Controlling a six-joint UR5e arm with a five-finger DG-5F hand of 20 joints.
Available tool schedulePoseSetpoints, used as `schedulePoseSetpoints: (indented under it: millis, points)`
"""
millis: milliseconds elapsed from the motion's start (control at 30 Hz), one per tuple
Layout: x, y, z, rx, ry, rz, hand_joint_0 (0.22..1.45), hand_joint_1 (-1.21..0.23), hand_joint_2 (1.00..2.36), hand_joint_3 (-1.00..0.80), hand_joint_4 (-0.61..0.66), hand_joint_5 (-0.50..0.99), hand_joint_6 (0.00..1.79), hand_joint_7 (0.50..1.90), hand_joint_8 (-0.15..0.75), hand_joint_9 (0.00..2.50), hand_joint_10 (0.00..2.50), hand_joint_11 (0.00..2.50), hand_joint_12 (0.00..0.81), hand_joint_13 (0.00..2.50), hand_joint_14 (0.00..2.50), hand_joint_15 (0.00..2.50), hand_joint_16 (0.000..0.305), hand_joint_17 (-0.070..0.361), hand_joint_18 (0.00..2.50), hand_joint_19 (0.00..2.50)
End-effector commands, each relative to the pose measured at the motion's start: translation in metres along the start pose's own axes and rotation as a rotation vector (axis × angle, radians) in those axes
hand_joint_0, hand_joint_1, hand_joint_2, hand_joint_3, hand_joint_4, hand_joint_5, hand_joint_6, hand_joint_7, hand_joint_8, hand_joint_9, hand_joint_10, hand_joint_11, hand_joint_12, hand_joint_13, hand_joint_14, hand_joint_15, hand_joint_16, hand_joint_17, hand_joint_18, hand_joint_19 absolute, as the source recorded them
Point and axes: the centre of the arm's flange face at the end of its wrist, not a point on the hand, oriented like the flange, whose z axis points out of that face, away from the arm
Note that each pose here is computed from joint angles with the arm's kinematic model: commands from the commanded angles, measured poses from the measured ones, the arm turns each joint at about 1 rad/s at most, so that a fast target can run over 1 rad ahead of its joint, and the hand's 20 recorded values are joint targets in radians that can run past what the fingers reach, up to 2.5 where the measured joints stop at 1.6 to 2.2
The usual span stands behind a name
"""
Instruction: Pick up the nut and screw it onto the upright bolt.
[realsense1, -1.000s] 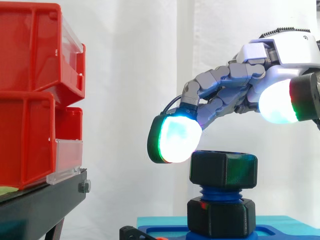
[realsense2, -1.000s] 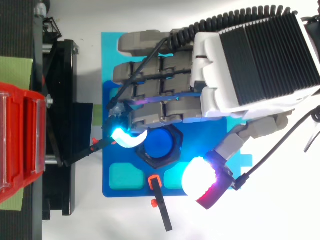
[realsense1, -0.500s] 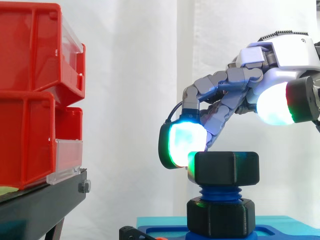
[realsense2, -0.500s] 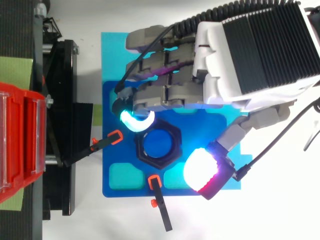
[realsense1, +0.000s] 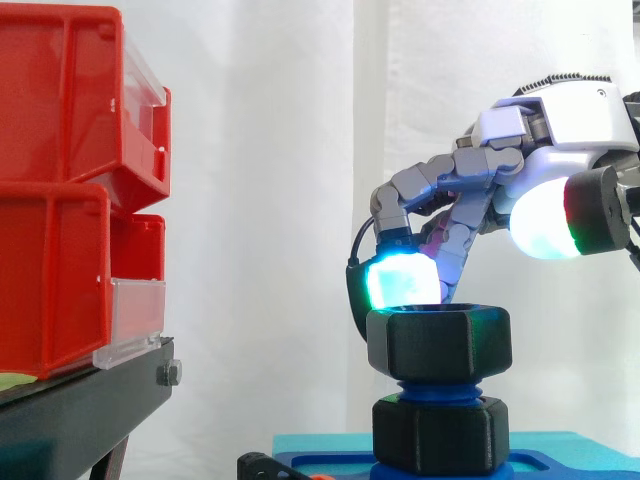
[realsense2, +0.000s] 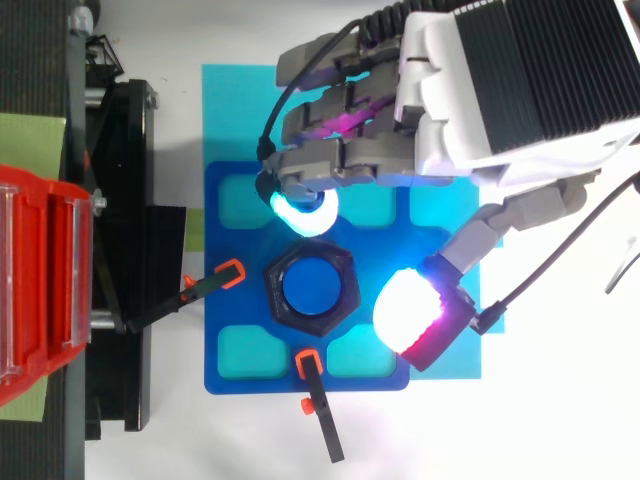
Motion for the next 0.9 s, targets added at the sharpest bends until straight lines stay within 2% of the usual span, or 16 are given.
schedulePoseSetpoints:
  millis: [0, 167, 267, 400, 467, 500, 567, 600, 667, 767, 867]
  points:
    - [-0.001, -0.002, -0.002, -0.001, 0.001, 0.0, 0.52, -0.39, 1.0, -0.5, 0.23, 0.04, 0.5, 1.32, 0.286, 1.02, 0.0, 0.0, 0.358, 0.78, 0.0, 0.0, 0.05, 0.112, 0.52, 0.0]
    - [-0.002, -0.005, -0.003, 0.004, -0.001, 0.0, 0.52, -0.41, 1.0, -0.5, 0.12, 0.08, 0.5, 1.41, 0.206, 1.33, 0.0, 0.0, 0.31, 0.95, 0.0, 0.0, 0.045, 0.1, 0.69, 0.0]
    - [-0.003, -0.007, -0.004, 0.004, -0.005, -0.001, 0.52, -0.42, 1.0, -0.5, 0.1, 0.09, 0.5, 1.42, 0.164, 1.43, 0.0, 0.0, 0.292, 0.98, 0.0, 0.0, 0.043, 0.098, 0.76, 0.0]
    - [-0.002, -0.007, -0.004, 0.001, -0.004, -0.001, 0.52, -0.42, 1.0, -0.5, 0.14, 0.08, 0.5, 1.39, 0.194, 1.41, 0.0, 0.0, 0.3, 0.97, 0.0, 0.0, 0.044, 0.099, 0.75, 0.0]
    - [-0.003, -0.007, -0.004, 0.001, -0.006, -0.002, 0.51, -0.41, 1.0, -0.5, 0.32, -0.01, 0.51, 1.06, 0.297, 1.24, 0.0, 0.0, 0.36, 0.87, 0.0, 0.0, 0.051, 0.114, 0.66, 0.0]
    - [-0.003, -0.007, -0.004, -0.001, -0.005, -0.002, 0.51, -0.41, 1.0, -0.5, 0.32, -0.02, 0.51, 1.03, 0.302, 1.23, 0.0, 0.0, 0.362, 0.86, 0.0, 0.0, 0.051, 0.116, 0.64, 0.0]
    - [-0.008, -0.008, -0.004, -0.013, -0.019, -0.007, 0.51, -0.41, 1.0, -0.5, 0.32, -0.07, 0.5, 0.9, 0.316, 1.13, 0.0, 0.0, 0.383, 0.81, 0.0, 0.0, 0.056, 0.125, 0.6, 0.0]
    - [-0.008, -0.008, -0.004, -0.013, -0.019, -0.007, 0.51, -0.41, 1.0, -0.5, 0.32, -0.07, 0.5, 0.89, 0.315, 1.11, 0.0, 0.0, 0.382, 0.8, 0.0, 0.0, 0.056, 0.126, 0.6, 0.0]
    - [-0.012, -0.008, -0.004, -0.03, -0.023, -0.011, 0.5, -0.41, 1.0, -0.5, 0.28, -0.09, 0.5, 0.78, 0.301, 1.0, 0.0, 0.0, 0.38, 0.78, 0.0, 0.0, 0.058, 0.13, 0.57, 0.0]
    - [-0.018, -0.009, -0.005, -0.087, -0.039, -0.026, 0.5, -0.42, 1.0, -0.5, 0.27, -0.12, 0.5, 0.67, 0.3, 0.94, 0.0, 0.0, 0.378, 0.75, 0.0, 0.0, 0.06, 0.134, 0.53, 0.0]
    - [-0.02, -0.01, -0.006, -0.107, -0.049, -0.034, 0.49, -0.42, 1.0, -0.5, 0.24, -0.14, 0.5, 0.61, 0.294, 0.88, 0.0, 0.0, 0.379, 0.71, 0.0, 0.0, 0.061, 0.138, 0.5, 0.0]
